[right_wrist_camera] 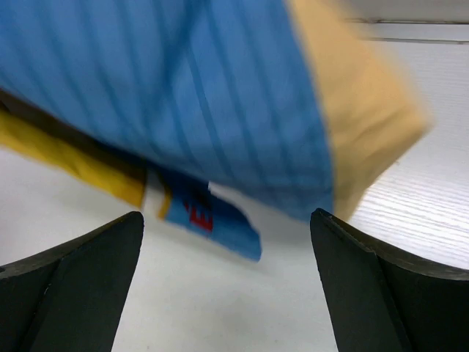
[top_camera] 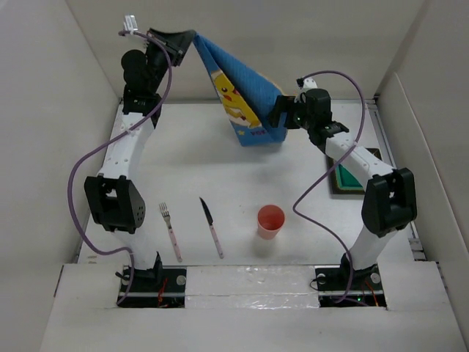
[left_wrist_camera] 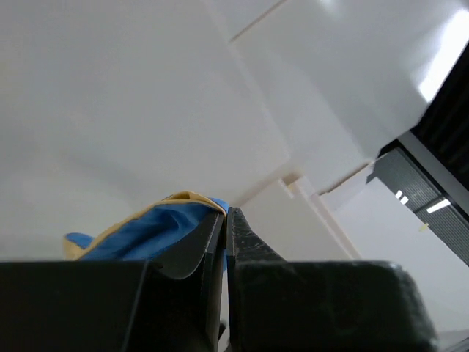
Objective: Set the dinner table for one person
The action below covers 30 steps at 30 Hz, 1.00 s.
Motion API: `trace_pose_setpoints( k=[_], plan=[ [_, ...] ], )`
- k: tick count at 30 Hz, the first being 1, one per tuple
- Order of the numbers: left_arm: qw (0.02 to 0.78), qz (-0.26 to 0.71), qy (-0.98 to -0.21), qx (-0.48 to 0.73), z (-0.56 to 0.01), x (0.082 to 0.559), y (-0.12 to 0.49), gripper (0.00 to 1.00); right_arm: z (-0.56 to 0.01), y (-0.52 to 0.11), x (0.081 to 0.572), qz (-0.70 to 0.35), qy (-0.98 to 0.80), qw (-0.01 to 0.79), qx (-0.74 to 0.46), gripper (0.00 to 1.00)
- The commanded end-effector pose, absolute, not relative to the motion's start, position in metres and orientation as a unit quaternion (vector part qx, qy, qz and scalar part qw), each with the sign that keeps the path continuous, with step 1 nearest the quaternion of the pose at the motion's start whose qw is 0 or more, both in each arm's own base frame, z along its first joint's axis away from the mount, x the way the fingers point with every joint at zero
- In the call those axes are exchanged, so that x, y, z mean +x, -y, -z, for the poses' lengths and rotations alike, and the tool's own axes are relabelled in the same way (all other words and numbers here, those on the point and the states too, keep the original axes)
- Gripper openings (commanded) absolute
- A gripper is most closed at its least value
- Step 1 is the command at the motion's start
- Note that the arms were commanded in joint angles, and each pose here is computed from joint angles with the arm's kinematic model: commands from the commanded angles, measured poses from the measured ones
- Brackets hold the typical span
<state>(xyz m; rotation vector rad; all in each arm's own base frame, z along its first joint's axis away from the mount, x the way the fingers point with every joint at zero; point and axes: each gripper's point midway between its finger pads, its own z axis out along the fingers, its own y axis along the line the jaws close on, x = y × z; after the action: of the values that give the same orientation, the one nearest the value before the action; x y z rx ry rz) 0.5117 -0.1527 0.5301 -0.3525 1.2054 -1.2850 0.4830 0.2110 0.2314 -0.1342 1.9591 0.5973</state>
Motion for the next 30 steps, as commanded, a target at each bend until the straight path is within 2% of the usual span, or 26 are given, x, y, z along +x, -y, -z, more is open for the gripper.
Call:
trace_pose_setpoints(
  k=[1,2,3,4,5,6,7,8,9,10,11,14,16,17,19,20,22,30],
  plan=[
    [0.609,0.574,-0.521,-0.166,-0.502,0.513,0.141,0.00,-0.240,-0.194,0.515,-0.223,-0.810,0.542,-0.029,1.00],
    [0.595,0.568,-0.538,-0.184,-0.468,0.521,0.138,0.00,-0.229,-0.192,0.522,-0.221,-0.821,0.526,-0.026,1.00],
    [0.593,0.557,-0.545,-0.202,-0.449,0.528,0.130,0.00,-0.193,-0.197,0.534,-0.217,-0.842,0.494,-0.026,1.00],
    [0.588,0.548,-0.554,-0.217,-0.431,0.534,0.128,0.00,-0.207,-0.197,0.549,-0.221,-0.837,0.500,-0.026,1.00],
    [0.582,0.530,-0.569,-0.239,-0.402,0.542,0.113,0.00,-0.200,-0.200,0.553,-0.219,-0.844,0.488,-0.030,0.98],
    [0.572,0.522,-0.582,-0.248,-0.381,0.551,0.107,0.00,-0.189,-0.202,0.551,-0.221,-0.855,0.467,-0.038,0.92],
    [0.562,0.504,-0.603,-0.257,-0.356,0.563,0.096,0.00,-0.183,-0.217,0.537,-0.250,-0.855,0.450,-0.064,0.72],
    [0.565,0.501,-0.602,-0.260,-0.356,0.564,0.089,0.00,-0.191,-0.218,0.542,-0.254,-0.844,0.467,-0.067,0.72],
    [0.559,0.492,-0.610,-0.270,-0.340,0.572,0.082,0.00,-0.194,-0.219,0.536,-0.261,-0.838,0.473,-0.071,0.64],
    [0.559,0.487,-0.612,-0.273,-0.336,0.574,0.077,0.00,-0.214,-0.228,0.522,-0.277,-0.824,0.487,-0.085,0.54],
    [0.561,0.481,-0.614,-0.277,-0.332,0.576,0.071,0.00,-0.198,-0.238,0.505,-0.282,-0.827,0.476,-0.097,0.30],
    [0.585,0.442,-0.621,-0.277,-0.336,0.578,0.056,0.00,-0.186,-0.251,0.473,-0.284,-0.830,0.462,-0.131,0.06],
    [0.600,0.418,-0.621,-0.282,-0.339,0.579,0.048,0.00,-0.174,-0.265,0.458,-0.278,-0.835,0.447,-0.161,0.05],
    [0.605,0.408,-0.625,-0.278,-0.340,0.578,0.047,0.00,-0.165,-0.268,0.453,-0.271,-0.841,0.437,-0.168,0.12],
    [0.607,0.405,-0.624,-0.279,-0.340,0.579,0.045,0.00,-0.156,-0.276,0.443,-0.258,-0.844,0.429,-0.192,0.33],
    [0.605,0.404,-0.626,-0.280,-0.337,0.579,0.046,0.00,-0.150,-0.274,0.440,-0.252,-0.849,0.422,-0.194,0.49],
    [0.602,0.403,-0.629,-0.282,-0.333,0.580,0.045,0.00,-0.140,-0.280,0.429,-0.251,-0.848,0.416,-0.211,0.59],
    [0.595,0.408,-0.635,-0.278,-0.326,0.584,0.049,0.00,-0.111,-0.276,0.443,-0.206,-0.862,0.408,-0.218,0.59]
  ],
)
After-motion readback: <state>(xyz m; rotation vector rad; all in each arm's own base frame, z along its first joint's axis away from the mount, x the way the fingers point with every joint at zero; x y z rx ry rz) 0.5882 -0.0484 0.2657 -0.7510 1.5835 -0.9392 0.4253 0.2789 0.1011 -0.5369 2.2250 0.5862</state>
